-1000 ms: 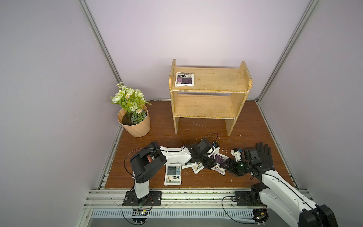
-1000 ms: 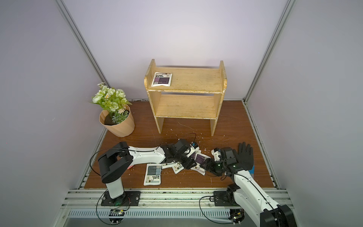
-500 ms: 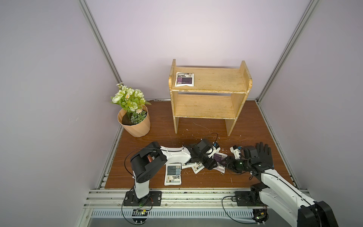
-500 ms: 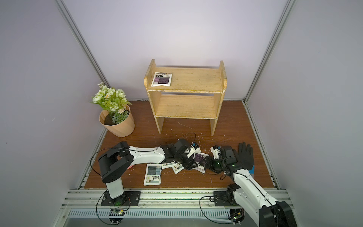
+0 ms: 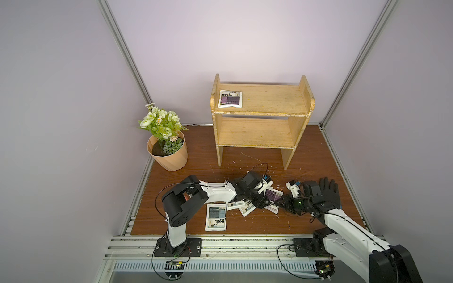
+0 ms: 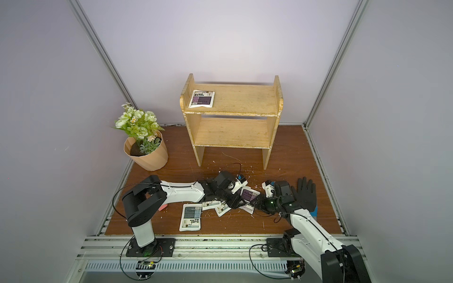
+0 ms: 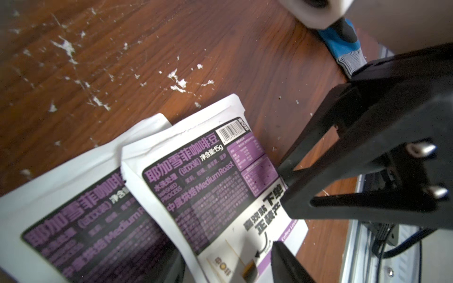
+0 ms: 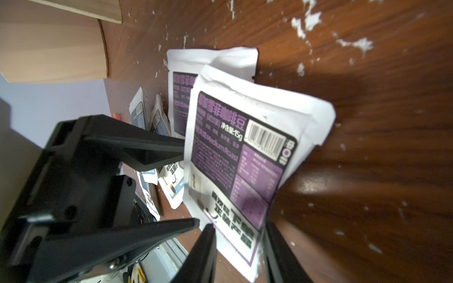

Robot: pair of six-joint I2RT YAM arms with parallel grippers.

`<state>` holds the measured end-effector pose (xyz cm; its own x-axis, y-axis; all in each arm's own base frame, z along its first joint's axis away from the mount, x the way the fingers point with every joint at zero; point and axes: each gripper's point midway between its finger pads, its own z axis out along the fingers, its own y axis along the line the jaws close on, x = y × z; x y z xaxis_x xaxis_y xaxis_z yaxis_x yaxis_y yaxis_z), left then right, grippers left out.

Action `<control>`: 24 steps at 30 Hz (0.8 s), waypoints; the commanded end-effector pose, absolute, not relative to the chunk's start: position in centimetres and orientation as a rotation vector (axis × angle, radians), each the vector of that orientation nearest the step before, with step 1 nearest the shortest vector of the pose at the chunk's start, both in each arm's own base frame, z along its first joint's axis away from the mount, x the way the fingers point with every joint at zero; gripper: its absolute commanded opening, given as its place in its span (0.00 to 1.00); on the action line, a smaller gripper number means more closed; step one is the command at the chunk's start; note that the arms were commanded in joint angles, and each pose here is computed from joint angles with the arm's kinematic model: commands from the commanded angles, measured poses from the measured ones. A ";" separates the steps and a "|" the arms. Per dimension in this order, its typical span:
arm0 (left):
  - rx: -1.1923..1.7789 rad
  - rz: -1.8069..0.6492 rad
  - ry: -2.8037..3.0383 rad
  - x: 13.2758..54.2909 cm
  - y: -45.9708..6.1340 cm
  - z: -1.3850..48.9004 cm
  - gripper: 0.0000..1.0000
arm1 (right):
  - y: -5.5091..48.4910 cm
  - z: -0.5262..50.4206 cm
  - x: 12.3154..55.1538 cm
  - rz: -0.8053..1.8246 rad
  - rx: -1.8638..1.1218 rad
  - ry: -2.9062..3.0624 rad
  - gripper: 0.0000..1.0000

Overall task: Place the bagged coffee beans on the shelf by color
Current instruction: Pick up the bagged coffee beans at the center of the board.

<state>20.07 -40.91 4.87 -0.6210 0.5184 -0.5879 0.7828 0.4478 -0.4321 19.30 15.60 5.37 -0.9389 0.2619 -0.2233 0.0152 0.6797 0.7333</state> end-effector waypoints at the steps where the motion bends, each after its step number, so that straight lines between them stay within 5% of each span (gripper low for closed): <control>1: 1.100 -1.017 2.331 19.9 -40.8 4.9 0.49 | 16.4 7.0 20.4 1.160 0.132 2.525 0.36; 3: 1.101 -1.019 2.330 19.9 -40.8 4.9 0.36 | 16.4 7.0 20.5 1.154 0.126 2.529 0.36; 14: 1.073 -0.998 2.314 20.2 -40.5 5.2 0.00 | 16.3 7.9 20.9 1.129 0.108 2.501 0.37; 20: 0.996 -1.053 2.228 21.2 -40.0 8.5 0.01 | 16.3 10.8 21.5 1.131 0.058 2.387 0.59; 24: 0.917 -1.102 2.173 22.5 -39.1 11.4 0.01 | 15.9 13.0 22.2 1.096 0.058 2.316 0.64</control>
<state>21.13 -39.18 8.34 -0.6360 0.4096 -0.6540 0.7637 0.4556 -0.4573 21.05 15.87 10.25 -0.8792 0.2571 -0.4011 -0.1413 0.6633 0.7349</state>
